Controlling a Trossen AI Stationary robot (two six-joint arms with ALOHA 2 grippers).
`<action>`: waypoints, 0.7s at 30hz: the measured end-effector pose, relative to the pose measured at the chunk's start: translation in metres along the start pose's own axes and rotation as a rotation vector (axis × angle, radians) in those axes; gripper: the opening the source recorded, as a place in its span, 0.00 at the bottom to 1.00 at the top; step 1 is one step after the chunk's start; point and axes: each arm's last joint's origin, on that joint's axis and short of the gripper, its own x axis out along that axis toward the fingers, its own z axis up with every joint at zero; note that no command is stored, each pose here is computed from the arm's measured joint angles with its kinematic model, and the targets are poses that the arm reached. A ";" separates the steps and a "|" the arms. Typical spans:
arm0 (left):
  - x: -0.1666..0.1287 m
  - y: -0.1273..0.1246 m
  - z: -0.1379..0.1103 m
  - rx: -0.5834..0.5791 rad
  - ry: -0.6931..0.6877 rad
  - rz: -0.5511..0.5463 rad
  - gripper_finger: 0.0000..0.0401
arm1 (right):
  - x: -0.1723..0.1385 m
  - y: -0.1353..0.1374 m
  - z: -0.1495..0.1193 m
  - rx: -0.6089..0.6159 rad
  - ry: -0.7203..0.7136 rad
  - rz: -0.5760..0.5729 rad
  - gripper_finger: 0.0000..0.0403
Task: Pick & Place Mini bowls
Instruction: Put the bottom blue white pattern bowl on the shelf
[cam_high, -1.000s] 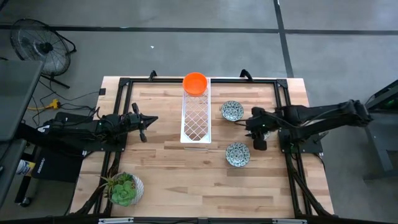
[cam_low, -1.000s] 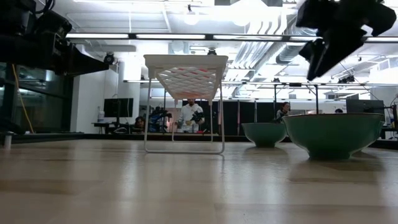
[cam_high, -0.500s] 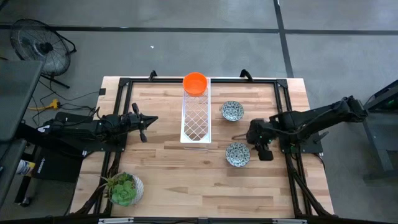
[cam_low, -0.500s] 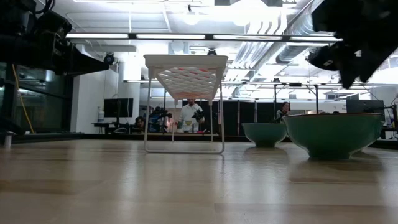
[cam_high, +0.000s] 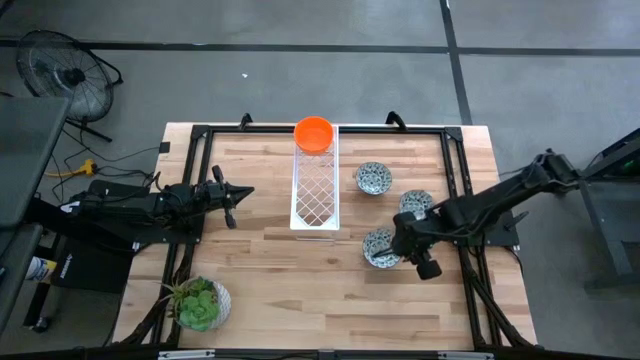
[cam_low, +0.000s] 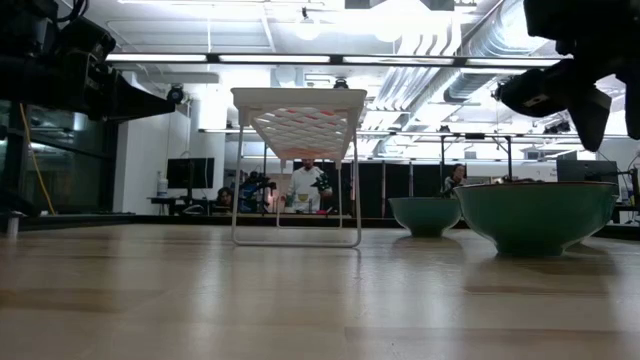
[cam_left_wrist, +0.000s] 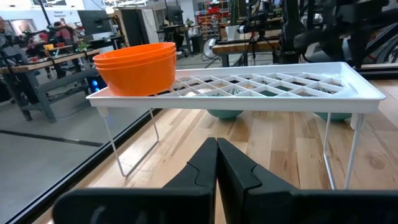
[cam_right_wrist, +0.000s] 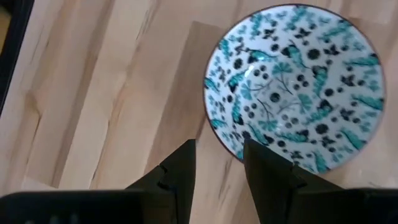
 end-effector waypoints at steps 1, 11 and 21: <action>0.000 0.000 0.000 0.000 0.000 0.000 0.00 | 0.002 0.001 0.000 -0.005 0.002 0.002 0.30; 0.000 0.000 0.000 0.000 0.000 0.000 0.00 | 0.017 0.008 0.006 -0.056 0.025 0.026 0.45; 0.000 0.000 0.000 0.000 0.000 0.000 0.00 | 0.031 0.009 0.011 -0.135 0.020 0.008 0.53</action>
